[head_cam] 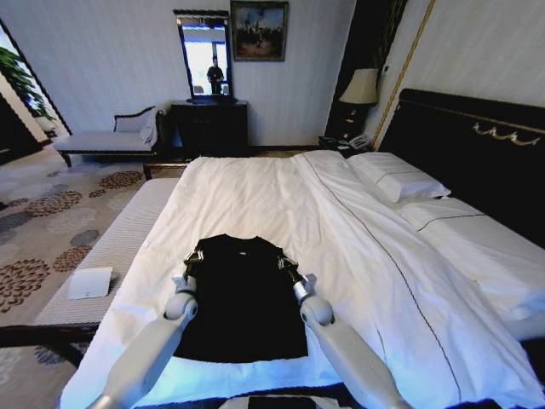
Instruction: Fold the clothes on the bed.
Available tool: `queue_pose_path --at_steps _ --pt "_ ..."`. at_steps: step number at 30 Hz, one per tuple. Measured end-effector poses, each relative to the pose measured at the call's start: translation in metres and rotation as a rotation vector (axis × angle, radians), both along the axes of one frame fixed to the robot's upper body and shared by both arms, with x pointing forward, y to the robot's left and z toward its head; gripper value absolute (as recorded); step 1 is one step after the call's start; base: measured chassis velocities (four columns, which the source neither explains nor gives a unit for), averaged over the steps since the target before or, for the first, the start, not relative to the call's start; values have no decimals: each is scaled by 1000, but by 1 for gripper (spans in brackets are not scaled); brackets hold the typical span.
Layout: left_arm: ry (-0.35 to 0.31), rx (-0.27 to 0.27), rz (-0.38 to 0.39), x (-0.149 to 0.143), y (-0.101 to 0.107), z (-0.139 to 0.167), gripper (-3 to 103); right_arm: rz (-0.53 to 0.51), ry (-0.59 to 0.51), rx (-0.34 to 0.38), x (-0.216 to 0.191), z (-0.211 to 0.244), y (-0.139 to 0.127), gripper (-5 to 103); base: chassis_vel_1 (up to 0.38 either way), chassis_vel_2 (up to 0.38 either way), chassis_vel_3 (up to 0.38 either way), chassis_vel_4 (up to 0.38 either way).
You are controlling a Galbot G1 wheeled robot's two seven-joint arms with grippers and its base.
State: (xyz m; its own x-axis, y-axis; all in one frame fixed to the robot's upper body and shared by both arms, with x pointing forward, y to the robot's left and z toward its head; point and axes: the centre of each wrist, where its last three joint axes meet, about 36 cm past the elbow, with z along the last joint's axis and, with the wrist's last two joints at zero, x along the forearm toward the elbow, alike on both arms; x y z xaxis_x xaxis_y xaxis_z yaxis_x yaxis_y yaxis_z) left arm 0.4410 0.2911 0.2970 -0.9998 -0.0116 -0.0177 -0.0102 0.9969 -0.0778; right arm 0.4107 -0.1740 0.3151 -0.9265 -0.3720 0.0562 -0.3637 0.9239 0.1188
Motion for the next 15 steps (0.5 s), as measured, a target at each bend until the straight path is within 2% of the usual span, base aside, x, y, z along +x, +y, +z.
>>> queue_pose_path --at_steps 7,12,13,15 --pt "-6 -12 4 -34 8 2 2 4 21 -5 -52 -2 -8 0 0 0 0 0" --pt "26 -9 -14 -82 20 -8 2 -1 45 -10 -93 -7 -10 0 0 0 0 0" --pt "26 -9 -14 -82 20 -8 2 -1 45 -10 -93 -7 -10 0 0 0 0 0" --pt "39 -9 -13 -100 24 -11 2 -11 56 1 -106 -6 -10 0 0 0 0 0"
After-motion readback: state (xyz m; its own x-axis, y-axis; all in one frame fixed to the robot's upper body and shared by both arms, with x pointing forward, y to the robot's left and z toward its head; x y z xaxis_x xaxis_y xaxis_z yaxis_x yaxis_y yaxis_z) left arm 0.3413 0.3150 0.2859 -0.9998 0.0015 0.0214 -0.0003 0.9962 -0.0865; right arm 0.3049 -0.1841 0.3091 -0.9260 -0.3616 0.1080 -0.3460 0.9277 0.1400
